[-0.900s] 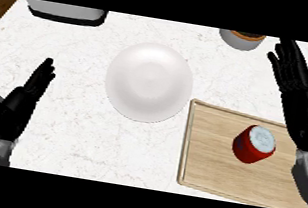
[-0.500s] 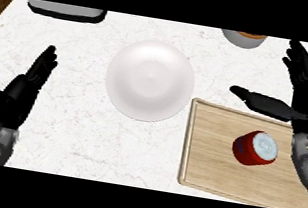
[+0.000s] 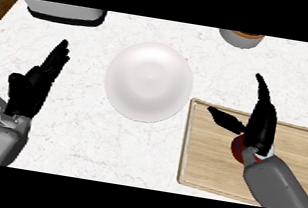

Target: Pick the can from the tray and place it in the plate

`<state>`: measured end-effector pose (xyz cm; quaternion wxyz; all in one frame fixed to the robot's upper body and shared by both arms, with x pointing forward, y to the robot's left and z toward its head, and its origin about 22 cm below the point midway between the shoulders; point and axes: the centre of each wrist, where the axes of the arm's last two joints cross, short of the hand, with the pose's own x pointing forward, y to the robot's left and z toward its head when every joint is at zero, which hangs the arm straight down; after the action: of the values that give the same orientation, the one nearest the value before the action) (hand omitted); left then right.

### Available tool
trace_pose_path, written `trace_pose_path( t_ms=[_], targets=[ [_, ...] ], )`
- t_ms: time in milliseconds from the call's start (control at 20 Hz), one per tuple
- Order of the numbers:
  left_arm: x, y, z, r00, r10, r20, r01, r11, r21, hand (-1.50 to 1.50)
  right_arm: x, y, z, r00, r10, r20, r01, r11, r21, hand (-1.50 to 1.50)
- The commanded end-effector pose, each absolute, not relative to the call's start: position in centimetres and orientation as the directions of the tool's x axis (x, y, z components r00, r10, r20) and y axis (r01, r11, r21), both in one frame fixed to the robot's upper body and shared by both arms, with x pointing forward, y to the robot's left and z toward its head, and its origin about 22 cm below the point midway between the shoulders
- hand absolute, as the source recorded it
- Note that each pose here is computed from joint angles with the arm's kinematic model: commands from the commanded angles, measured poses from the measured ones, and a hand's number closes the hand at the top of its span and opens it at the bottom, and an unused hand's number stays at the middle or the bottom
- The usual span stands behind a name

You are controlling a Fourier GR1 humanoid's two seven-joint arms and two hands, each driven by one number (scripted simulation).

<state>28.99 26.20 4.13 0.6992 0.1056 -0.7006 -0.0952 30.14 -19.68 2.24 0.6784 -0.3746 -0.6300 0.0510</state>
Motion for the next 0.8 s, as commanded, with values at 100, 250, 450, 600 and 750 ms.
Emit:
trace_pose_path(
  t_ms=[100,250,450,600,750],
  targets=[
    [29.6,25.4,4.4,0.034,-0.272,0.962,-0.014,0.962,0.272,0.0,29.6,-19.6,4.0,0.248,0.692,0.678,0.46,0.532,-0.711,-1.5],
    [29.3,27.5,4.6,0.036,-0.292,0.956,-0.021,0.956,0.293,0.0,28.7,-17.7,6.7,0.228,0.717,0.659,0.497,0.496,-0.712,-1.5],
    [29.0,27.6,3.8,0.03,-0.28,0.959,-0.038,0.959,0.281,0.0,29.3,-18.2,10.5,0.441,0.74,0.509,0.317,0.402,-0.859,-1.5],
    [29.4,26.6,4.0,0.017,-0.275,0.961,-0.031,0.961,0.276,0.0,28.3,-17.3,10.5,0.539,0.737,0.409,0.147,0.395,-0.907,-1.5],
    [29.4,26.7,3.4,0.032,-0.283,0.959,-0.029,0.958,0.284,0.0,28.4,-16.8,12.7,0.586,0.716,0.38,0.076,0.418,-0.905,-1.5]
  ],
)
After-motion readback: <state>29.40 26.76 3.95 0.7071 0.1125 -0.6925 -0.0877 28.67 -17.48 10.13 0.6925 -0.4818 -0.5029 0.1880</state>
